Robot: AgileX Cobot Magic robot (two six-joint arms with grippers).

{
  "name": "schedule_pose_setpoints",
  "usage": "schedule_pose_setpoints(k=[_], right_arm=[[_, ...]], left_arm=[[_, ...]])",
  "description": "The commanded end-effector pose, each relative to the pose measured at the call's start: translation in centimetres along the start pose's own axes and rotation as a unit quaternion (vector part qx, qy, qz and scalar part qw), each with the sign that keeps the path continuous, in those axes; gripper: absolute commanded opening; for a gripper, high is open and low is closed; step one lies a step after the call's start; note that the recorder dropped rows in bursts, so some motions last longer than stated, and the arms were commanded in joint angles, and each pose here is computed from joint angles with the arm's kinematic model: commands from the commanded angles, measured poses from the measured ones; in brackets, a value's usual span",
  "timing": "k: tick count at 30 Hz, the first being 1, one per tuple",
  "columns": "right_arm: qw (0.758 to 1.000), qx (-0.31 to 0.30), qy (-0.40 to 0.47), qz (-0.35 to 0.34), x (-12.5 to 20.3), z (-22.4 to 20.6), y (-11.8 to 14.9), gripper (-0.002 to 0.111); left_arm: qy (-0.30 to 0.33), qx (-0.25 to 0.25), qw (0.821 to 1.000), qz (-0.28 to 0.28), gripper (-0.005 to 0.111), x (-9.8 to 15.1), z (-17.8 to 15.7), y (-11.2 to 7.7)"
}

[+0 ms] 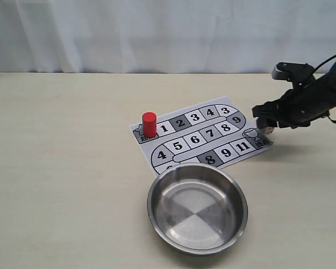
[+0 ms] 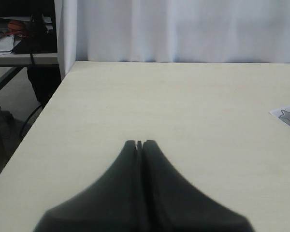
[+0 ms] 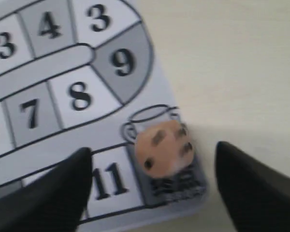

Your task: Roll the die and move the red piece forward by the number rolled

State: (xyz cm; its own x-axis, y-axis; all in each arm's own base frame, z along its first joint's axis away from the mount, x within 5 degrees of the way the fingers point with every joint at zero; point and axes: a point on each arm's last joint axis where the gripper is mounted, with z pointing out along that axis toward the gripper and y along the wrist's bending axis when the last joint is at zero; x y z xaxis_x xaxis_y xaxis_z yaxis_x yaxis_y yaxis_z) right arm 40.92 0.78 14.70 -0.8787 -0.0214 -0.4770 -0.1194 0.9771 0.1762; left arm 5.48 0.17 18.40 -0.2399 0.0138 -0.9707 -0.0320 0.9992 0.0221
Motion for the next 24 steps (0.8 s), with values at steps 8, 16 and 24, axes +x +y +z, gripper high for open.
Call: schedule_pose_setpoints(k=[8,16,24], right_arm=[[0.999,0.006,0.005,-0.047,-0.5,0.0,1.1,0.09],[0.999,0.015,0.015,-0.027,-0.4,0.0,0.9,0.076],[0.995,0.022,0.041,-0.083,-0.6,-2.8,1.3,0.014]], left_arm=[[-0.005,0.0,1.0,0.001,0.0,-0.1,0.0,0.0],[-0.005,0.0,1.0,0.001,0.0,-0.1,0.0,0.0],[-0.005,0.0,1.0,0.001,0.0,-0.1,0.0,0.0]])
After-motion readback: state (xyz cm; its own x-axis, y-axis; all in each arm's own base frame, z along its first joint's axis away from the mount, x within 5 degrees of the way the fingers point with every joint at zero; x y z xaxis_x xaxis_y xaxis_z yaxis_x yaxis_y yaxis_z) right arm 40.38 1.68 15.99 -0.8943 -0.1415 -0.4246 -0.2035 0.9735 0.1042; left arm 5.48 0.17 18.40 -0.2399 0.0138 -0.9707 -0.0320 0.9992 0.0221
